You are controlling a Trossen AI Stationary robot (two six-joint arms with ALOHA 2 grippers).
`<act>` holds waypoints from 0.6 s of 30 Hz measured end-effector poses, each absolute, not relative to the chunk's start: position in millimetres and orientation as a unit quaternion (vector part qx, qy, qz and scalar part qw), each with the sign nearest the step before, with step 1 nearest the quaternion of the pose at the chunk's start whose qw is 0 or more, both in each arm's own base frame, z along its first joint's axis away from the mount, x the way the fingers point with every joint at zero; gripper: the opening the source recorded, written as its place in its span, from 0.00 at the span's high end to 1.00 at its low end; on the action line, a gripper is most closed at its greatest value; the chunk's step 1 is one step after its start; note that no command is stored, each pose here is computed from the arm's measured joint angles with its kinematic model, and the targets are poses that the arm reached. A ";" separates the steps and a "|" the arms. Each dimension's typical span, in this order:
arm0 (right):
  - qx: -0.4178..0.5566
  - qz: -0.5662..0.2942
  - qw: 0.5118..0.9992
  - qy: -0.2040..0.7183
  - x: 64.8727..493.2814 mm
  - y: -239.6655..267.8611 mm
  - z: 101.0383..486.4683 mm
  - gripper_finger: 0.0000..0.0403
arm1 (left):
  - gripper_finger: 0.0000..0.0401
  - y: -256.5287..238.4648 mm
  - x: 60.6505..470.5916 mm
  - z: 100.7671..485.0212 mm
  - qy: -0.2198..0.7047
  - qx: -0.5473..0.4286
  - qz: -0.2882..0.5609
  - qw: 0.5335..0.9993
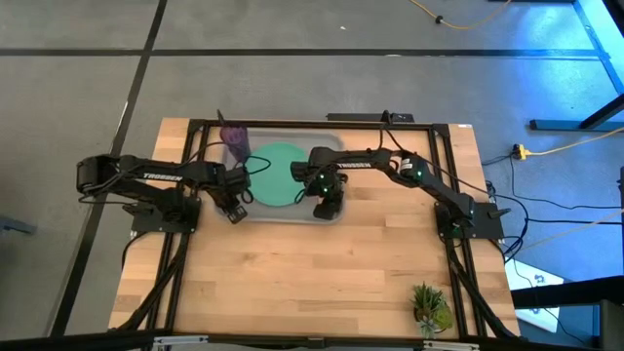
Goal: Pick and place plate/cup/fork/spoon on tray
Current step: Adjust the gray tray
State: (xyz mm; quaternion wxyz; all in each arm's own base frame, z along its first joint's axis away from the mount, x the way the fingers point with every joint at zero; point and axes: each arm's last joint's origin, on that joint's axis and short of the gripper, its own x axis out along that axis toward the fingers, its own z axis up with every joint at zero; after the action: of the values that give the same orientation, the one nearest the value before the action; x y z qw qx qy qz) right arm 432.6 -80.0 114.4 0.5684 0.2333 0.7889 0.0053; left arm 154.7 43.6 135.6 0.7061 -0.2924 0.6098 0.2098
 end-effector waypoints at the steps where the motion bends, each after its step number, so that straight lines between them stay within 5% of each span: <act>1: 0.233 0.007 0.568 0.789 432.6 -79.1 114.1 1.00 | 1.00 43.1 155.6 135.7 0.607 -0.293 0.209 0.709; 18: 0.219 0.028 0.553 0.804 428.5 -76.2 113.4 1.00 | 1.00 13.2 166.3 136.7 0.599 -0.311 0.179 0.716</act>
State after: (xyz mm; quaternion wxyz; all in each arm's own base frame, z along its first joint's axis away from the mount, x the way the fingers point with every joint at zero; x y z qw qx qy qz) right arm 428.5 -76.2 113.4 0.5526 0.2187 0.8037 0.0283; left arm 166.3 13.2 136.7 0.7159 -0.3105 0.5993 0.1786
